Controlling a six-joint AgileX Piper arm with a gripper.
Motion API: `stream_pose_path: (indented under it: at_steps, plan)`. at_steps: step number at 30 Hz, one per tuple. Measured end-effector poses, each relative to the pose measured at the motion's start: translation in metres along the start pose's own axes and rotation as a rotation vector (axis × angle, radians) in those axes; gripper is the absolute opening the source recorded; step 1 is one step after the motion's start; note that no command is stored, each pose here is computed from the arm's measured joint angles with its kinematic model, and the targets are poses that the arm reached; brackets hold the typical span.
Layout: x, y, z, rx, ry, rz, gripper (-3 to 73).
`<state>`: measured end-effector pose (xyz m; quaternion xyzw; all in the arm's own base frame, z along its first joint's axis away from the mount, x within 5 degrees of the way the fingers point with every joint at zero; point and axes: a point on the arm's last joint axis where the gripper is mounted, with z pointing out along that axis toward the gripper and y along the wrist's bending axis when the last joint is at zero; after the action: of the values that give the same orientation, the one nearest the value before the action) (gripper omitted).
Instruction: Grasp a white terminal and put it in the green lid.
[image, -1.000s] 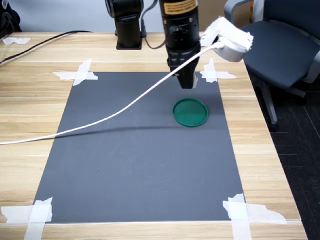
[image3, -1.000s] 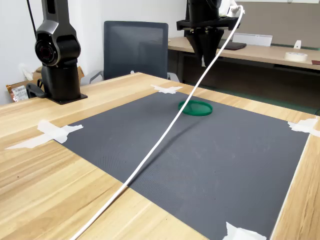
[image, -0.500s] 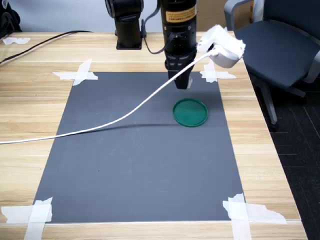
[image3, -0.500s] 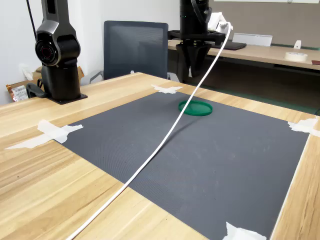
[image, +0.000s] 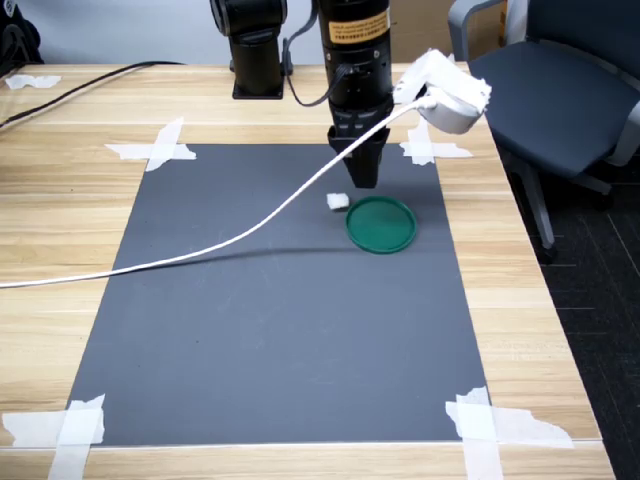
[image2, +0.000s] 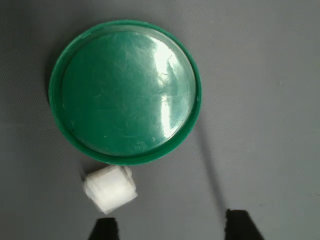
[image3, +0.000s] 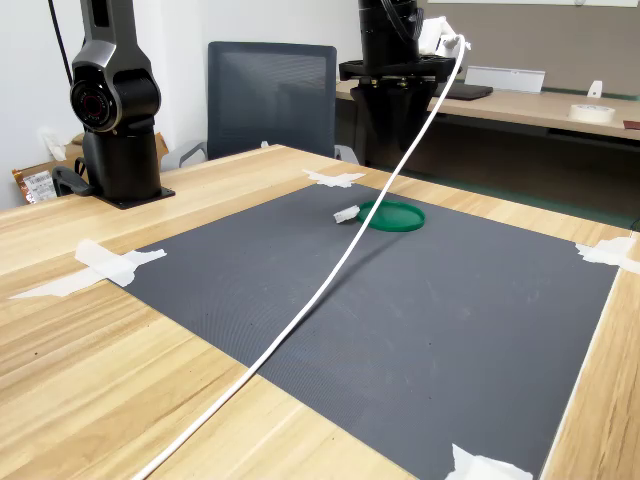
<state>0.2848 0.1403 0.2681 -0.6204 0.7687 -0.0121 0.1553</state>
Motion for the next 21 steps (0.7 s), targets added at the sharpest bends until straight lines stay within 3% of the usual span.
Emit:
stream_pose_path:
  at_steps: [12,21]
  plan:
    - [0.007,0.012,-0.037,0.028,-0.024,0.001,44.4]
    - [0.035,0.043,-0.029,-0.004,0.042,0.024,44.5]
